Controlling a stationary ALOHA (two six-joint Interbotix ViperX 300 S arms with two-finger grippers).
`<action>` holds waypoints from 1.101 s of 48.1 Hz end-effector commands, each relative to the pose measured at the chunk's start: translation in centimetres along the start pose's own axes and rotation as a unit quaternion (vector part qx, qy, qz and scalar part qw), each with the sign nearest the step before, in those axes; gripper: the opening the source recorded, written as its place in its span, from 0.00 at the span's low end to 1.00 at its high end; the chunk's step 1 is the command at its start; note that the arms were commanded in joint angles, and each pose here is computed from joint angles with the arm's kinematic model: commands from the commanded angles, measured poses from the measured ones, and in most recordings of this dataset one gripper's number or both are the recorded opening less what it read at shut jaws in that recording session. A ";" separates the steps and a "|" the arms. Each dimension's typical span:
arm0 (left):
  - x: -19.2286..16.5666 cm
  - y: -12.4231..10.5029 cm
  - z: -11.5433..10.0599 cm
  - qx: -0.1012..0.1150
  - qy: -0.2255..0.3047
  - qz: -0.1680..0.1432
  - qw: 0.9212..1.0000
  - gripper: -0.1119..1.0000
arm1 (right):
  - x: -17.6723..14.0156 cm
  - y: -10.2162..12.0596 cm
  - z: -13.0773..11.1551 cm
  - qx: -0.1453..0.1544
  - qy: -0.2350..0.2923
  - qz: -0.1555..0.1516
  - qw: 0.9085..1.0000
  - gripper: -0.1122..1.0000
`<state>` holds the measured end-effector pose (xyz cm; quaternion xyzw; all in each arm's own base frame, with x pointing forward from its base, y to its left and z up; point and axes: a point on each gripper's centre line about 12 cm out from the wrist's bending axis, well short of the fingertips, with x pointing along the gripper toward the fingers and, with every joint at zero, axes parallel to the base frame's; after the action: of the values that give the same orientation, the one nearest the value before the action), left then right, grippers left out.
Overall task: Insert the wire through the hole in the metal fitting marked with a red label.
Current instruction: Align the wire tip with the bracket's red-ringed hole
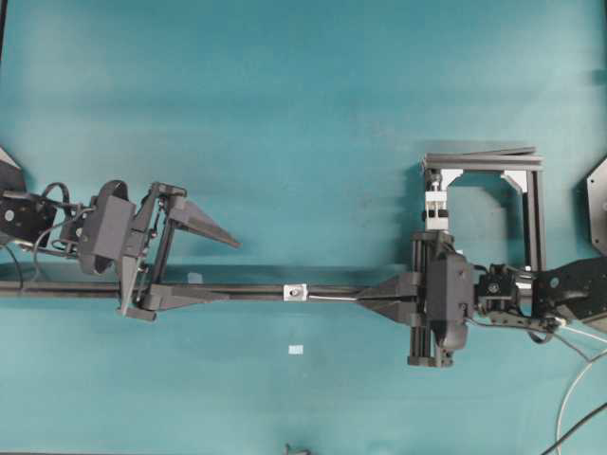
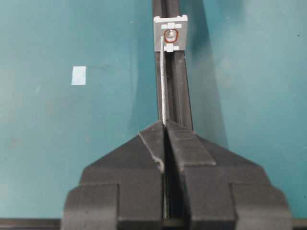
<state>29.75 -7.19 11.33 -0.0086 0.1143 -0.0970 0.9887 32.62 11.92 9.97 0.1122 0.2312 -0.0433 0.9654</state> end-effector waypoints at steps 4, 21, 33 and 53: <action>0.2 -0.1 0.6 0.001 -0.011 -0.002 1.000 0.56 | 0.1 0.3 1.0 0.007 -0.014 0.005 1.000 0.10; 0.2 -0.1 0.7 0.001 -0.012 -0.001 1.000 0.56 | 0.5 0.1 0.8 0.007 -0.011 -0.001 1.000 0.10; 0.2 -0.1 0.6 0.001 -0.011 -0.002 1.000 0.56 | 0.7 0.2 0.9 0.003 -0.013 0.002 1.000 0.10; 0.3 -0.1 0.5 0.001 -0.003 -0.001 1.000 0.56 | 1.6 -0.2 1.2 0.008 -0.016 -0.008 1.000 0.10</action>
<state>29.69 -7.18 11.10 -0.0069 0.1241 -0.0970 0.9875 34.00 11.53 9.51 0.1112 0.2291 -0.0530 0.9656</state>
